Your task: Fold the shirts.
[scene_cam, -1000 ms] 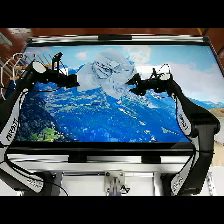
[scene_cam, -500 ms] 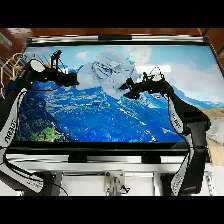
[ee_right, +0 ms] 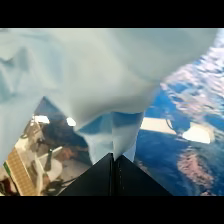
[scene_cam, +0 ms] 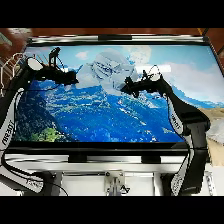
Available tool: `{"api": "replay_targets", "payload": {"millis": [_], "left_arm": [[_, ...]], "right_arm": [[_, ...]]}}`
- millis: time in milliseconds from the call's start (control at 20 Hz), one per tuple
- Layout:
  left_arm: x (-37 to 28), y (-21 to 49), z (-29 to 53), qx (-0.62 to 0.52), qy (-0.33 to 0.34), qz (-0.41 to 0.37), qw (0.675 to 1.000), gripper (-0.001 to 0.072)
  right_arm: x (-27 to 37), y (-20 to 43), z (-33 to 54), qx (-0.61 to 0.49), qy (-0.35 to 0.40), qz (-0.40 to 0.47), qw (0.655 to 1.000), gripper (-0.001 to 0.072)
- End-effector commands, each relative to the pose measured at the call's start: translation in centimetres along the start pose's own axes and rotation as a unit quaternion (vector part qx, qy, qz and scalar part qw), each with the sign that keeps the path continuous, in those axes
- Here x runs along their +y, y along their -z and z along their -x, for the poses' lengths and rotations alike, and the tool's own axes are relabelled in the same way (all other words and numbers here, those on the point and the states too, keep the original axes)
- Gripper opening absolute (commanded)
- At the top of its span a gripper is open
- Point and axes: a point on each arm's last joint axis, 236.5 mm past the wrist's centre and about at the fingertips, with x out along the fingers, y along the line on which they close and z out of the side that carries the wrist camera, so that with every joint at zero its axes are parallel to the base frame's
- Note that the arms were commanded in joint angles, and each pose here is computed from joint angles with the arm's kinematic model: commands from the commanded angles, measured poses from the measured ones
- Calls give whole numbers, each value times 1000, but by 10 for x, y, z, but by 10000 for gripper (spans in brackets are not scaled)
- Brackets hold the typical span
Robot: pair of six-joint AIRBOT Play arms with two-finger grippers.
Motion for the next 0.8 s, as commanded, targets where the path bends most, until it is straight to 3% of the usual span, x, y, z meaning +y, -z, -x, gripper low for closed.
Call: {"api": "replay_targets", "payload": {"millis": [0, 200, 350, 500, 600, 750], "left_arm": [[-19, -12, 35, -24, -2, -49, 999, 45], [-53, -43, 150, -125, -68, -138, 980, 45], [-89, -48, 261, -224, -111, -159, 955, 45], [-115, -31, 341, -293, -134, -163, 933, 45], [-115, -12, 360, -289, -151, -150, 933, 46], [-94, 14, 346, -225, -176, -131, 949, 46]], "right_arm": [[45, -11, 55, -31, -26, 114, 993, 83], [164, -13, 209, -169, -69, 295, 938, 83], [254, 19, 358, -333, -94, 376, 860, 83], [307, 90, 468, -438, -110, 425, 785, 83], [314, 133, 495, -454, -99, 441, 768, 83], [299, 162, 496, -437, -55, 443, 781, 83]]}}
